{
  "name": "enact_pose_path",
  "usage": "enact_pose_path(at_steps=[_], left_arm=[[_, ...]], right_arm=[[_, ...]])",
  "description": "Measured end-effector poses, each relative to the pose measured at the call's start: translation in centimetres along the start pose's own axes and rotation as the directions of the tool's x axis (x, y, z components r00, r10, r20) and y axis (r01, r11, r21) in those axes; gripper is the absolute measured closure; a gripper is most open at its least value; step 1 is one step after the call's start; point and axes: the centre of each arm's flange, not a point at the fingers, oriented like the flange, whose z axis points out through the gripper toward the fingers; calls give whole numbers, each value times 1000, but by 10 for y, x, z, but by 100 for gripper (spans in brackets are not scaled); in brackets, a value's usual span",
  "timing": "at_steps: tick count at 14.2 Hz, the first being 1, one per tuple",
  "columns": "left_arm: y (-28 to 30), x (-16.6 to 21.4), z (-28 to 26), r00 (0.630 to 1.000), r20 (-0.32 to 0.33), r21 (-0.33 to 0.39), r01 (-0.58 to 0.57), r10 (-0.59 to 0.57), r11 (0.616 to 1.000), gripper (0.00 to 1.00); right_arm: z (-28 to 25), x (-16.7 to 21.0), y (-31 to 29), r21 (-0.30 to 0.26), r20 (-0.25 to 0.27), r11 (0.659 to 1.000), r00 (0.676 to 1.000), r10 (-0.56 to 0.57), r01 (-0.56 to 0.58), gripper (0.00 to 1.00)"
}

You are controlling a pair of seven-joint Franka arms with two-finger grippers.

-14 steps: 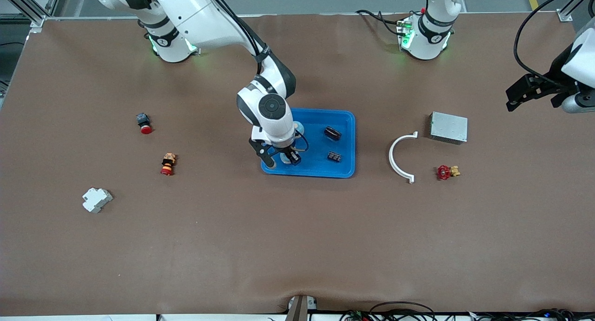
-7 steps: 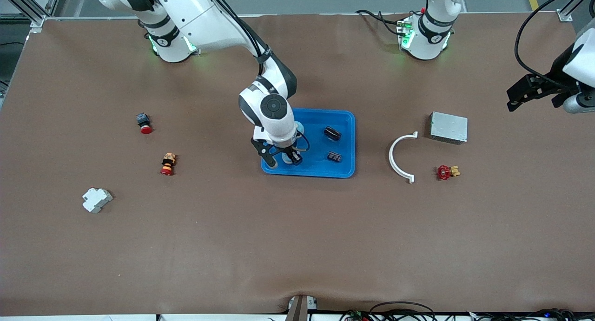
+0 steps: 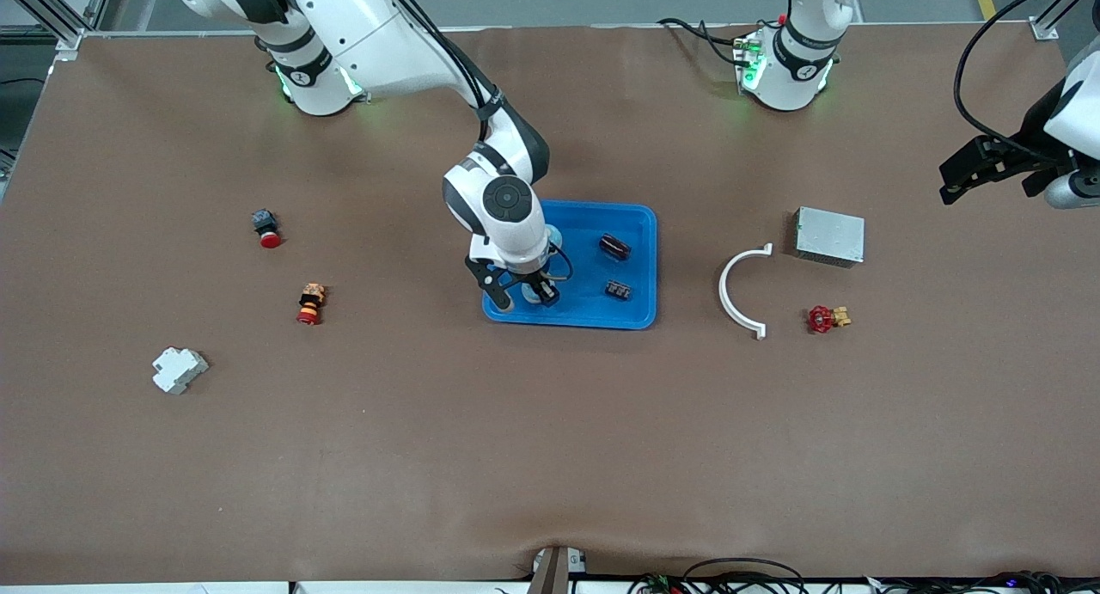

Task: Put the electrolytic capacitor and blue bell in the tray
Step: 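Lower the bell into the tray and open the right gripper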

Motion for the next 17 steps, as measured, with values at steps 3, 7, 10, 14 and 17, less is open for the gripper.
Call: enact_pose_path(at_steps=[3, 7, 10, 14, 17], left_arm=[[0, -2, 0, 1000, 12, 2, 0, 0, 1000, 0], [-1, -5, -5, 1000, 3, 1, 0, 0, 1000, 0], [-1, -6, -8, 1000, -1, 1, 1, -1, 1000, 0], [-1, -6, -10, 1000, -6, -1, 2, -2, 1000, 0], [-1, -6, -13, 1000, -9, -5, 3, -3, 1000, 0]], right_arm=[[0, 0, 0, 2, 0, 1000, 1000, 17, -17, 34], [0, -5, 0, 2, 0, 1000, 1000, 31, -31, 0], [-1, -8, 0, 4, 1, 1000, 1000, 27, -27, 0], [-5, -5, -2, -36, -17, 999, 1000, -22, 21, 0], [-37, 3, -12, -90, -27, 994, 998, -58, 55, 0]])
